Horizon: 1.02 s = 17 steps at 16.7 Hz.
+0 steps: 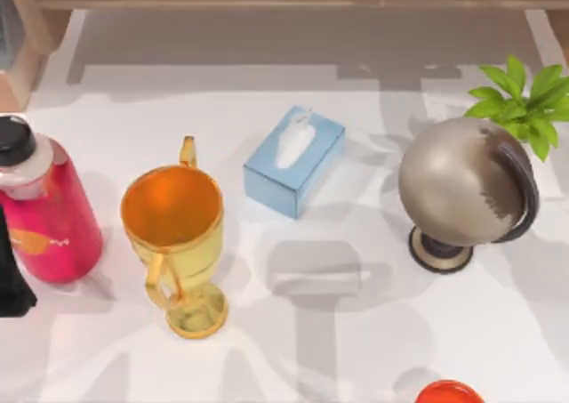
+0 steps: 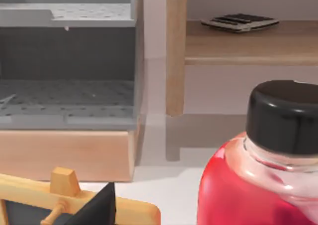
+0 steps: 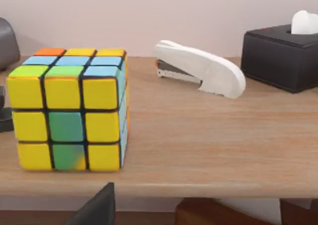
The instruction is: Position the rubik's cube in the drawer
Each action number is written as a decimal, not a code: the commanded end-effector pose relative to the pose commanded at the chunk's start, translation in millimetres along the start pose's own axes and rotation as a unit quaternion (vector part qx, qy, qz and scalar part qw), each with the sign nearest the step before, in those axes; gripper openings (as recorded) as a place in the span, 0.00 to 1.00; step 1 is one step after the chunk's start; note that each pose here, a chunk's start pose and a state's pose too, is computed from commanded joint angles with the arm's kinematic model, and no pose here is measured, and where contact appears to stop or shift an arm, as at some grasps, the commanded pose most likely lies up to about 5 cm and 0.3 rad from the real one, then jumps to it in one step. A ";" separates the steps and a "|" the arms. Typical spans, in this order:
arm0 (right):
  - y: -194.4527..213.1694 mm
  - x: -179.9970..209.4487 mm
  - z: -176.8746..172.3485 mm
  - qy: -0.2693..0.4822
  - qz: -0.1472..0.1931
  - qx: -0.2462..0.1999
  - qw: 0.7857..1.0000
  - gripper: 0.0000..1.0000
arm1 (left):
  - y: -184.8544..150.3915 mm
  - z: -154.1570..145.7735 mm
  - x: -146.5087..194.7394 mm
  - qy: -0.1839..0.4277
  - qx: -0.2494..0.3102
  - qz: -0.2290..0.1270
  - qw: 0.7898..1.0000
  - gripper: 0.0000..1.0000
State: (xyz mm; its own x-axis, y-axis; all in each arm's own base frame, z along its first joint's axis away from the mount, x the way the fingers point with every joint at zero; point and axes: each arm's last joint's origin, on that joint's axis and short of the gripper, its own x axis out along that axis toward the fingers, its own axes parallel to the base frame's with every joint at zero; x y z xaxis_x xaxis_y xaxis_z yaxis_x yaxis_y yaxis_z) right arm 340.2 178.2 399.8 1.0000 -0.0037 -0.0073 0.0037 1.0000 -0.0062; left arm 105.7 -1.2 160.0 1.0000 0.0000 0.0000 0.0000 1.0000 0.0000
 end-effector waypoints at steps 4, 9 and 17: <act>57.8 38.9 -12.7 -0.003 -0.002 0.002 1.000 1.00 | 0.0 0.0 0.0 0.000 0.000 0.000 1.000 1.00; 80.0 50.2 -21.2 -0.004 -0.003 0.003 1.000 1.00 | 0.0 0.0 0.0 0.000 0.000 0.000 1.000 1.00; 77.6 63.7 -15.8 -0.004 -0.003 0.004 1.000 1.00 | 0.0 0.0 0.0 0.000 0.000 0.000 1.000 1.00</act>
State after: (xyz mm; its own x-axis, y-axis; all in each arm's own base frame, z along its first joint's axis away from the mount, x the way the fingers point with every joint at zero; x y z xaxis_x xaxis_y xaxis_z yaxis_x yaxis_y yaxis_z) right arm 404.1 255.5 383.1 0.9999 -0.0101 -0.0002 0.0101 0.9999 0.0008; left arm 105.7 -1.2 160.0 1.0000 0.0000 0.0000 0.0000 1.0000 0.0000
